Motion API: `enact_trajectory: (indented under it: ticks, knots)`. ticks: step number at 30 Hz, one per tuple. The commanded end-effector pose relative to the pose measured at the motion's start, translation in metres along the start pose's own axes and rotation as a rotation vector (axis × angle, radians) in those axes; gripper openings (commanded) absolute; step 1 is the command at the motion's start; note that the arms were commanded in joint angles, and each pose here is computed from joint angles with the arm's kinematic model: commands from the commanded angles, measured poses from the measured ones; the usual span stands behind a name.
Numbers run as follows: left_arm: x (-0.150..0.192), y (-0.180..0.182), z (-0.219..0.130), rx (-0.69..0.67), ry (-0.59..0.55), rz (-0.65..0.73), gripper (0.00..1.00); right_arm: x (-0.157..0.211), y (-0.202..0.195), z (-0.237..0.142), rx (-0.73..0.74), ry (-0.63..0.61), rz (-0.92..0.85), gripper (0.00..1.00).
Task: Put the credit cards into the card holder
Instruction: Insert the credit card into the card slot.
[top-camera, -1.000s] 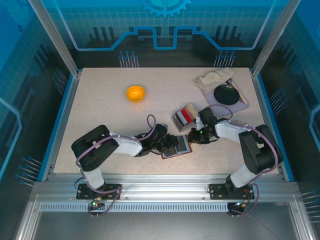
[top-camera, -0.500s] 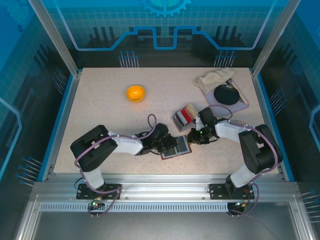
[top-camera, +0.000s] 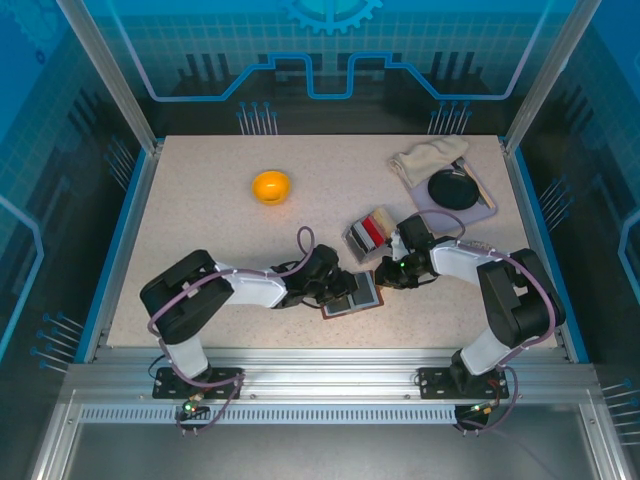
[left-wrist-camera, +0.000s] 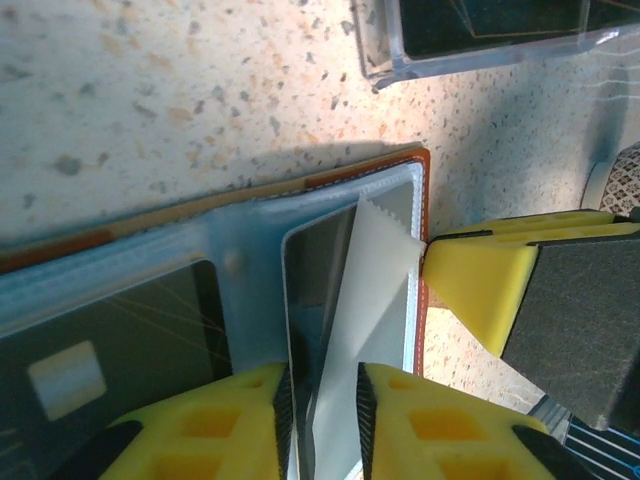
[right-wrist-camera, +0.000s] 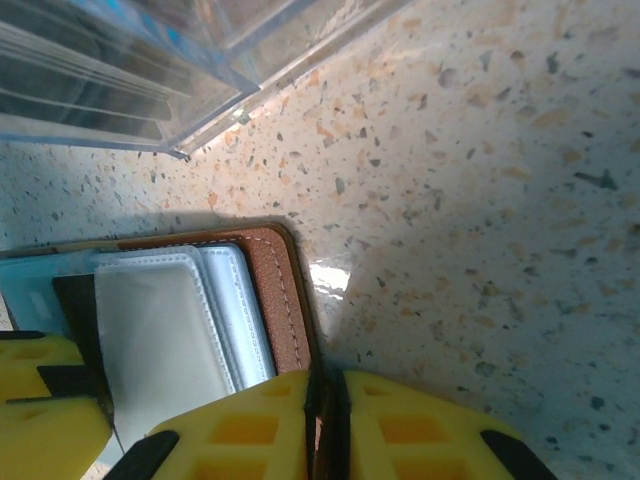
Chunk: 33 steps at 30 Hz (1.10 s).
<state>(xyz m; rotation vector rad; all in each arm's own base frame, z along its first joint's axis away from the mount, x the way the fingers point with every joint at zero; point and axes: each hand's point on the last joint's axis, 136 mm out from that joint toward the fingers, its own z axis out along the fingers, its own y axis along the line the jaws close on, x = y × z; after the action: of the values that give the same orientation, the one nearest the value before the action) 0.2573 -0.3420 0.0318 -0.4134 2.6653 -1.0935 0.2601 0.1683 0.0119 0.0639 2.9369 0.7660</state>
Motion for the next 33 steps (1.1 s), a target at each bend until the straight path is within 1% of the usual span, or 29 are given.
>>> enact_trajectory:
  ticks: [1, 4, 8, 9, 11, 12, 16, 17, 20, 22, 23, 25, 27, 30, 33]
  knots:
    - [0.006, 0.027, -0.012, -0.116, 0.000, 0.040, 0.30, 0.034, -0.018, 0.005, 0.051, 0.103, 0.074, 0.15]
    - [0.005, 0.032, -0.017, -0.141, 0.000, 0.054, 0.32, 0.037, -0.015, 0.005, 0.038, 0.110, 0.080, 0.15]
    - [0.001, 0.019, -0.022, -0.088, 0.001, 0.072, 0.34, 0.035, -0.007, -0.002, 0.018, 0.106, 0.077, 0.20]
    - [-0.001, 0.012, -0.025, -0.073, 0.000, 0.080, 0.35, 0.034, -0.005, -0.008, 0.021, 0.095, 0.072, 0.22]
    - [-0.005, 0.000, -0.032, -0.047, -0.007, 0.096, 0.37, 0.027, -0.004, -0.021, 0.054, 0.064, 0.059, 0.31]
    - [-0.009, -0.005, -0.037, -0.038, -0.016, 0.098, 0.38, 0.022, -0.004, -0.029, 0.072, 0.047, 0.051, 0.32]
    - [-0.027, -0.021, -0.051, 0.006, -0.037, 0.078, 0.39, -0.007, 0.000, -0.066, 0.113, -0.053, 0.026, 0.39]
    - [-0.033, -0.023, -0.055, 0.015, -0.042, 0.069, 0.40, -0.021, 0.006, -0.080, 0.108, -0.098, 0.015, 0.40]
    - [-0.057, -0.032, -0.064, 0.034, -0.072, 0.042, 0.43, -0.053, 0.009, -0.108, 0.125, -0.193, -0.006, 0.47]
    - [-0.075, -0.036, -0.066, 0.027, -0.079, 0.015, 0.46, -0.074, 0.014, -0.120, 0.116, -0.234, -0.025, 0.56]
    - [-0.084, -0.039, -0.066, 0.035, -0.081, 0.008, 0.46, -0.085, 0.015, -0.124, 0.110, -0.242, -0.030, 0.59]
    - [-0.100, -0.042, -0.063, 0.037, -0.089, -0.020, 0.47, -0.103, 0.018, -0.126, 0.106, -0.238, -0.036, 0.61]
    - [-0.115, -0.040, -0.055, 0.012, -0.085, -0.063, 0.49, -0.119, 0.019, -0.122, 0.107, -0.224, -0.044, 0.67]
    - [-0.126, -0.040, -0.040, -0.015, -0.059, -0.095, 0.48, -0.139, 0.018, -0.113, 0.113, -0.200, -0.037, 0.71]
    - [-0.130, -0.041, -0.027, -0.037, -0.028, -0.105, 0.48, -0.152, 0.020, -0.098, 0.088, -0.159, -0.035, 0.73]
